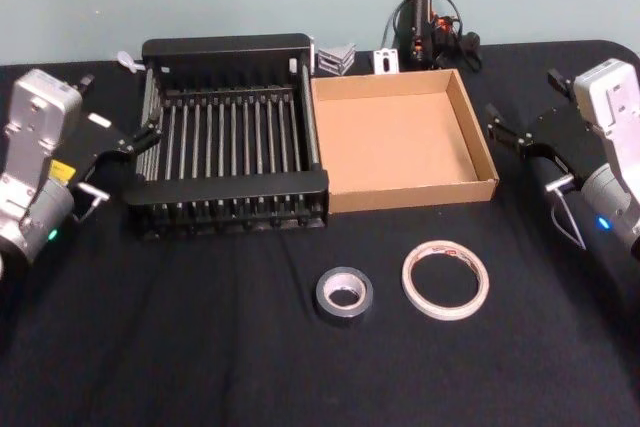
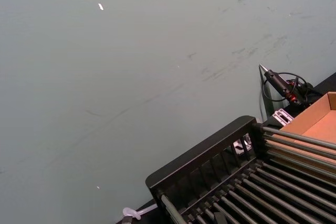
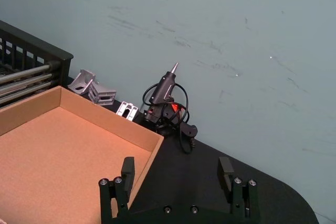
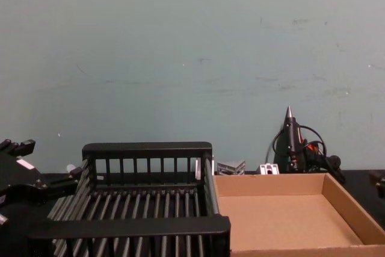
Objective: Pick up the white tape and place it into the black box , Pick up the silver tape and place it into the brown box.
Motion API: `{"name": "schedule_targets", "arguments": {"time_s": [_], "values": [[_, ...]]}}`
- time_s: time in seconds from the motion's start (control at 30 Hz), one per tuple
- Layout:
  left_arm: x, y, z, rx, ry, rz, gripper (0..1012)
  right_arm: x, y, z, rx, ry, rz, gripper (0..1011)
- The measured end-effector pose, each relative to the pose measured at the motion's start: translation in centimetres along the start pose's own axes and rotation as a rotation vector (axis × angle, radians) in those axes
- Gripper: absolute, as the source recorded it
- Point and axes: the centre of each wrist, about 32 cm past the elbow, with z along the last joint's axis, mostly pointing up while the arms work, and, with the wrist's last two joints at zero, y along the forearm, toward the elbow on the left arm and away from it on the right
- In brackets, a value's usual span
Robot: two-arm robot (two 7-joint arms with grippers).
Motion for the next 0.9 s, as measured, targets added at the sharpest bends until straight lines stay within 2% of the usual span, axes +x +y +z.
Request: {"name": "schedule_targets", "arguments": {"time_s": [0.9], "values": [[0.0, 0.0, 0.0, 0.0, 0.0, 0.0, 1001, 0.0, 0.0, 0.0, 0.0, 0.0, 0.0, 1002]]}}
